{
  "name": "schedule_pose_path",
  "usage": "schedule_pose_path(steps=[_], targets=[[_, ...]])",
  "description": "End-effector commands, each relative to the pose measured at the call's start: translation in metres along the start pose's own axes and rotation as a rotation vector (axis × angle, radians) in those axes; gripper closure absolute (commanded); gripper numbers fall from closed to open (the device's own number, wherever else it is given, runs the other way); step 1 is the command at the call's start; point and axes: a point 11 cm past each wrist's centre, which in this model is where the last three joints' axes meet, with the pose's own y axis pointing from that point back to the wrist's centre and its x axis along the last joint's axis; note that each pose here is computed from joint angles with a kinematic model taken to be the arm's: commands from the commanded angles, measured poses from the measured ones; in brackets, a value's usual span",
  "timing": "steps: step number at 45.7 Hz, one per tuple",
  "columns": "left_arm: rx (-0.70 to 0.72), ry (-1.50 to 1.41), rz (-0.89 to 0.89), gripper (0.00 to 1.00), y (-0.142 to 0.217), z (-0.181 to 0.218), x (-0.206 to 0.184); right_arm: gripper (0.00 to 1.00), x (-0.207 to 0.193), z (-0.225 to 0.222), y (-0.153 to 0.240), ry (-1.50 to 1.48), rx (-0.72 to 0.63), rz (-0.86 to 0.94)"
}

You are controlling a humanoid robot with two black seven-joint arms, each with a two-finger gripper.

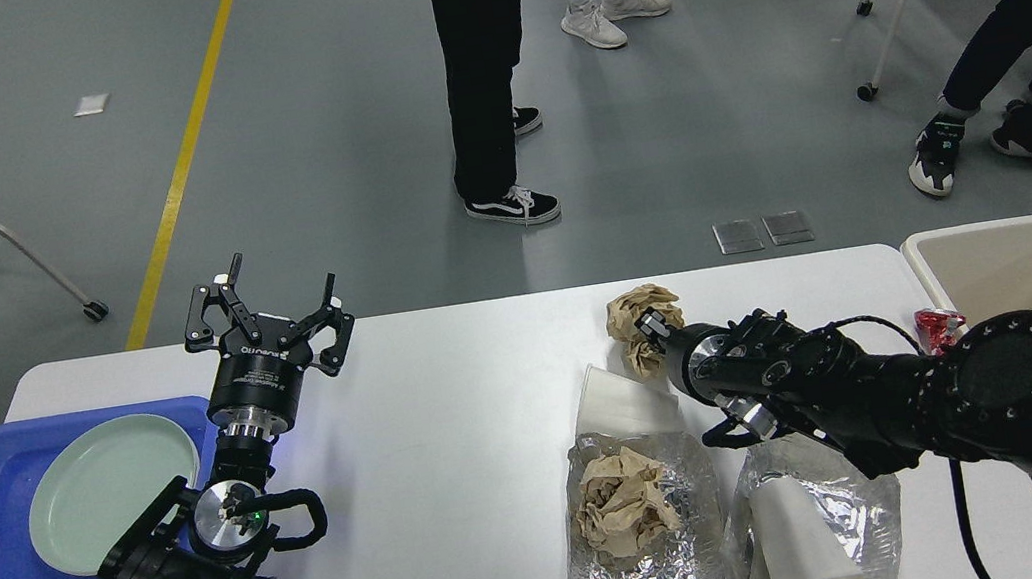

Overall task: Tidy desktop
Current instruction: 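Grasp the crumpled brown paper with the right gripper, then carry the crumpled paper over the white bin and release it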

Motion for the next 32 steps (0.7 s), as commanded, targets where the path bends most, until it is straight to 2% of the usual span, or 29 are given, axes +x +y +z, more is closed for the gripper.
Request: schedule_pose_path(steps=[1, 4, 10, 16, 19, 23, 27, 32], targets=[[0.0, 0.0, 0.001, 0.04, 0.0, 0.0, 0.0, 1.0, 0.034, 0.007, 0.018, 0.112, -0.016, -0.015], [0.0, 0.0, 0.001, 0.04, 0.0, 0.0, 0.0, 1.0, 0.072, -0.002, 0.041, 0.269, -0.011, -0.019], [0.0, 0.0, 0.0, 0.04, 0.0, 0.0, 0.0, 1.0, 0.167, -0.059, 0.101, 0.402, 0.069, 0.021], [0.0, 0.0, 0.001, 0.04, 0.0, 0.0, 0.0, 1.0, 0.209, -0.125, 0.176, 0.476, 0.165, -0.122], [0.0, 0.0, 0.0, 0.04, 0.0, 0.0, 0.0, 1.0, 0.21, -0.147, 0.218, 0.524, 0.184, -0.26], [0.0, 0.0, 0.0, 0.04, 0.0, 0.0, 0.0, 1.0, 0.19, -0.171, 0.266, 0.618, 0.204, -0.428], [0.0, 0.0, 0.001, 0.04, 0.0, 0.0, 0.0, 1.0, 0.154, -0.173, 0.295, 0.712, 0.195, -0.55], [0.0, 0.0, 0.001, 0.04, 0.0, 0.0, 0.0, 1.0, 0.115, -0.163, 0.318, 0.87, 0.125, -0.616]])
